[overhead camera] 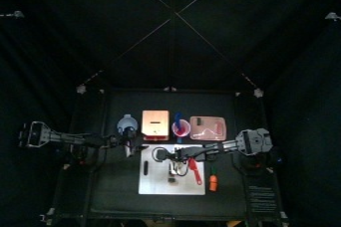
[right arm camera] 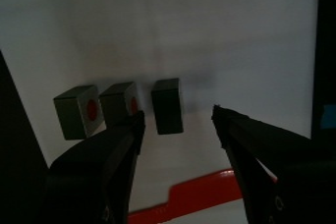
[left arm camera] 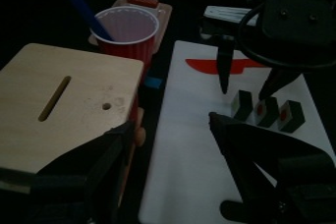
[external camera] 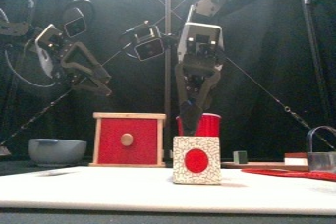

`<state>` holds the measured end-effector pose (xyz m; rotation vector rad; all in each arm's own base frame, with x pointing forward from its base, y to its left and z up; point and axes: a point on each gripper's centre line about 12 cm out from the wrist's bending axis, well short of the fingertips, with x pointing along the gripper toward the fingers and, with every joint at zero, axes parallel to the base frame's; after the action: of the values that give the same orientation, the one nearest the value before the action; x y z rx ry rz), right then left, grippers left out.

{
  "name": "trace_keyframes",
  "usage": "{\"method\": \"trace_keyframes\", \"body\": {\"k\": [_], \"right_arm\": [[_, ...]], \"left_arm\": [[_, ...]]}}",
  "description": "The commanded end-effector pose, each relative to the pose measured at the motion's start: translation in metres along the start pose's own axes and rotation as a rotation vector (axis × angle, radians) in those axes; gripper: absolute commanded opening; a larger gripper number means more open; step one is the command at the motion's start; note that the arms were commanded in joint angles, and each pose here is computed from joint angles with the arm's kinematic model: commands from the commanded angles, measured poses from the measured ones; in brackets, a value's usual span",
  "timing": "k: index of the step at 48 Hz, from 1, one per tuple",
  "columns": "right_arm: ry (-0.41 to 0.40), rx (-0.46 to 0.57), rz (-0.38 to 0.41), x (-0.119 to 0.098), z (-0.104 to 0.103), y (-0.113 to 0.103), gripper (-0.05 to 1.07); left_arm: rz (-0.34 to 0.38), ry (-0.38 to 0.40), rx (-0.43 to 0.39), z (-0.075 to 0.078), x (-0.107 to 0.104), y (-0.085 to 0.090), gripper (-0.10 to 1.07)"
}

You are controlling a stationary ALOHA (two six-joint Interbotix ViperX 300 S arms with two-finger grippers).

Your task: Move cut sushi onto plate

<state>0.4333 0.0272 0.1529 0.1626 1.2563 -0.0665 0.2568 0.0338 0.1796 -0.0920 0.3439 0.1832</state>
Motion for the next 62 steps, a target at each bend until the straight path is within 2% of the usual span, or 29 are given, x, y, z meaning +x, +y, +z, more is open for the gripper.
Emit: {"method": "trace_keyframes", "body": {"k": [1,12,27,31,40,43,51,56,62], "right_arm": [[-0.046,0.000,0.010,-0.013,0.010,0.002,0.90],[-0.042,0.000,0.009,-0.010,0.010,0.002,0.90],[0.000,-0.013,-0.010,0.012,0.005,-0.001,0.88],[-0.002,-0.014,-0.011,0.013,0.006,-0.001,0.83],[0.003,0.000,-0.009,0.013,0.005,-0.003,0.63],[0.000,0.002,-0.013,0.010,0.005,-0.004,0.59],[-0.009,0.043,-0.018,-0.011,-0.003,-0.014,0.59],[-0.019,0.100,-0.016,-0.032,-0.019,-0.028,0.59],[-0.020,0.229,-0.037,-0.048,-0.045,-0.053,0.59]], "left_arm": [[0.002,-0.018,-0.004,0.006,0.002,0.000,0.95],[0.004,-0.018,-0.008,0.006,0.002,0.000,0.95],[0.007,-0.004,-0.014,0.004,0.002,0.001,0.95],[0.008,0.006,-0.018,0.003,0.002,0.001,0.95],[0.009,0.012,-0.019,0.002,0.001,0.002,0.95],[0.009,0.011,-0.019,0.003,0.002,0.002,0.95],[0.009,0.012,-0.019,0.002,0.001,0.002,0.95],[0.009,0.014,-0.019,0.002,0.001,0.002,0.95],[0.009,0.014,-0.017,0.002,0.001,0.002,0.95]]}}
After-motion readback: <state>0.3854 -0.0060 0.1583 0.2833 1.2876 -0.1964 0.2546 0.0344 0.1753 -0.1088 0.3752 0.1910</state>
